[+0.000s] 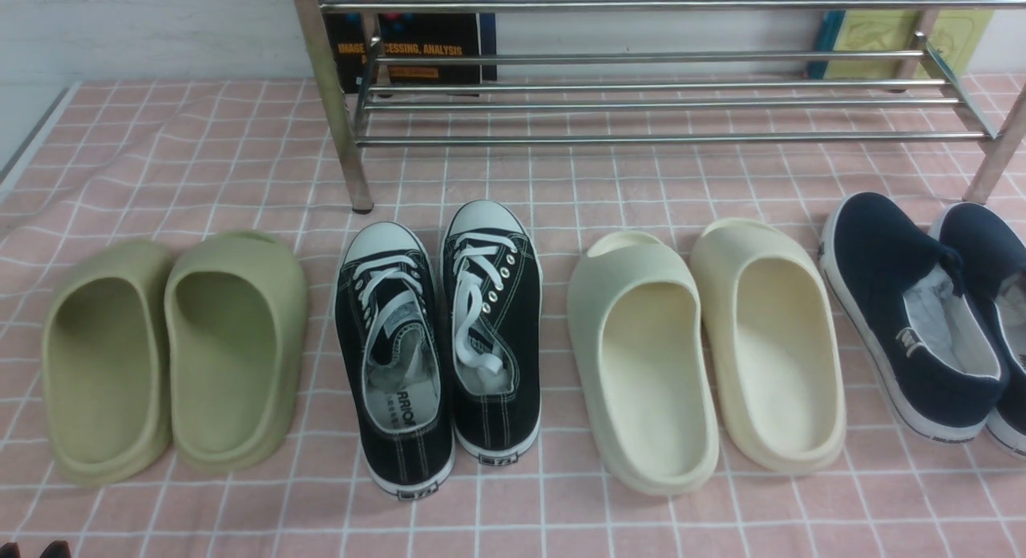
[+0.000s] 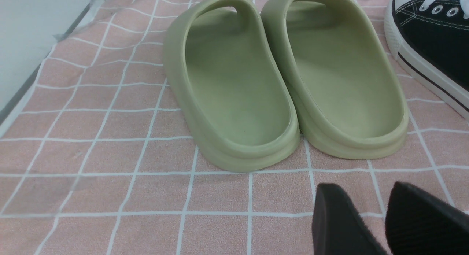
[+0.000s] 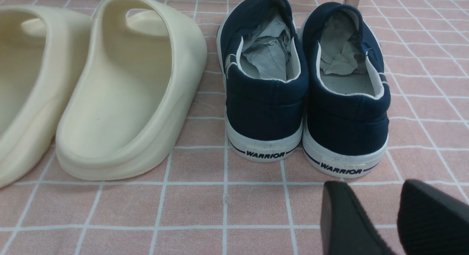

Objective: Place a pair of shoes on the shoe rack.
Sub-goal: Use the left arm to grab the shoe closest to it

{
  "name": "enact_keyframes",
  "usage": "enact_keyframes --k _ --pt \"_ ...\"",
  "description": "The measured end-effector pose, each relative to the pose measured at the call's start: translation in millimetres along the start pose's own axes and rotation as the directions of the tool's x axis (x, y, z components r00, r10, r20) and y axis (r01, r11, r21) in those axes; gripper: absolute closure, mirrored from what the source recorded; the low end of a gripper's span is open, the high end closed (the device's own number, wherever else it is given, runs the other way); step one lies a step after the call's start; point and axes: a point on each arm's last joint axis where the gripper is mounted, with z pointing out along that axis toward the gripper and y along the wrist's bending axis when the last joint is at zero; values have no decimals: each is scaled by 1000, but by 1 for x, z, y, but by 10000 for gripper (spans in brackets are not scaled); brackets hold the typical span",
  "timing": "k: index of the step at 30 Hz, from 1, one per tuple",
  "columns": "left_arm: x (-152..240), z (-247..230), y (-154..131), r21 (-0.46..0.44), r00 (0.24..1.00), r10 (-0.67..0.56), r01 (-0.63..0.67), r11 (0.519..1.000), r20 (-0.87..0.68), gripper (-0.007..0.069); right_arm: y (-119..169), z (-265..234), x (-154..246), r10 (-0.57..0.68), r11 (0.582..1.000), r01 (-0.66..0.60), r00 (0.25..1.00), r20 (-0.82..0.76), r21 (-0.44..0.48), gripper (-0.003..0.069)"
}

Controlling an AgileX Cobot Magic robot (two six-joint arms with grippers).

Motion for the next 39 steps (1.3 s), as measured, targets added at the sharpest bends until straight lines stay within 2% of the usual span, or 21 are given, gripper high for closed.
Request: enact_keyframes --k 27,30,32,34,36,37,38,39 --pt "0 0 0 3 1000 -7 7 1000 1 384 0 0 0 0 1000 0 1000 0 0 419" --pt "-1 0 -2 27 997 -75 75 997 4 384 0 0 0 0 1000 0 1000 0 0 419" --pt "-2 0 -5 62 981 -195 194 979 9 384 0 0 0 0 1000 0 1000 0 0 419" --pt "-3 0 -9 106 929 -369 366 924 6 384 0 0 0 0 1000 0 1000 0 0 419" --pt "-8 -1 -12 165 801 -599 591 790 -4 384 0 0 0 0 1000 0 1000 0 0 419" --pt "-8 -1 -13 171 784 -620 612 772 -6 384 0 0 0 0 1000 0 1000 0 0 419" --pt "-12 -2 -14 207 658 -753 740 640 -22 384 0 0 0 0 1000 0 1000 0 0 419" --pt "-15 -2 -14 229 557 -829 812 536 -35 384 0 0 0 0 1000 0 1000 0 0 419"
